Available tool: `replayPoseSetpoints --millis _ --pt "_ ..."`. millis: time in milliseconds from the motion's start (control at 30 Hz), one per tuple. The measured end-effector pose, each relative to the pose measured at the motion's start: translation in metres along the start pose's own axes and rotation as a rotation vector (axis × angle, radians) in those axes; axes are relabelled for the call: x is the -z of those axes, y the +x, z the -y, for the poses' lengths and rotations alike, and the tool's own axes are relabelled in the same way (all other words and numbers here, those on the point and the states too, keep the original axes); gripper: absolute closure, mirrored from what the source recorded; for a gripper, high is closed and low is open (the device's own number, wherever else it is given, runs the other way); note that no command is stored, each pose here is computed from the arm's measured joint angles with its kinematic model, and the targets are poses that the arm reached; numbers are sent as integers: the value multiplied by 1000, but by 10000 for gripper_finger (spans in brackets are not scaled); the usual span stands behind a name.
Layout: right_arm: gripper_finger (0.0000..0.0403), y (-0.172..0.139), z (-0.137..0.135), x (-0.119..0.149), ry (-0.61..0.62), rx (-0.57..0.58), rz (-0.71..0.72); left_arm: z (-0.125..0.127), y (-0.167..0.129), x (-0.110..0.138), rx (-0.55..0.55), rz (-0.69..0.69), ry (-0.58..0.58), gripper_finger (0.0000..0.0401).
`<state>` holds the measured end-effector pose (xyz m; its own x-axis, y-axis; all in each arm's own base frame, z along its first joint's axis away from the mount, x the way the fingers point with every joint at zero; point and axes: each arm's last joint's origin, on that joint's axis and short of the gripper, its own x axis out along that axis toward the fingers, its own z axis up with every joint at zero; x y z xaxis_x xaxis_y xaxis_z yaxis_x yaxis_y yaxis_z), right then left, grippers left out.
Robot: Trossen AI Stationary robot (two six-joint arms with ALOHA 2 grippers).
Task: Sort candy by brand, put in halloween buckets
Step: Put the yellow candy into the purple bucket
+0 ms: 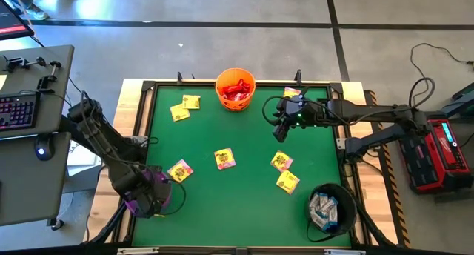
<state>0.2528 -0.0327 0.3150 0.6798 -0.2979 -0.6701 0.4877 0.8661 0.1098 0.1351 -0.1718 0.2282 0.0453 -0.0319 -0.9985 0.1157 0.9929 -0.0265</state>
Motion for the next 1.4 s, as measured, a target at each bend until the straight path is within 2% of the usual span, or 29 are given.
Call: replayPoseSetpoints --millis 333,500,633,800,900,1033,1200,1333,1400 --pt "252 0 0 0 -30 1 -3 -5 -14 7 73 -18 -48 295" --pt "252 0 0 0 -48 2 -3 -13 -45 10 57 2 -62 272" --pt "252 0 1 0 -48 14 2 -20 -77 9 70 71 -75 266" --pt "252 0 4 -1 -35 123 41 -37 -104 5 72 172 -150 265" --pt "251 1 14 -1 62 181 27 -51 -108 1 74 214 -253 268" --pt "237 5 45 3 231 268 -80 -64 -108 -3 117 341 -359 286" --pt "206 21 98 21 442 305 -183 -75 -100 -6 203 542 -409 340" --pt "189 36 134 45 561 394 -179 -83 -91 -9 246 672 -448 387" --pt "185 42 147 54 596 446 -146 -87 -88 -14 254 751 -470 397"
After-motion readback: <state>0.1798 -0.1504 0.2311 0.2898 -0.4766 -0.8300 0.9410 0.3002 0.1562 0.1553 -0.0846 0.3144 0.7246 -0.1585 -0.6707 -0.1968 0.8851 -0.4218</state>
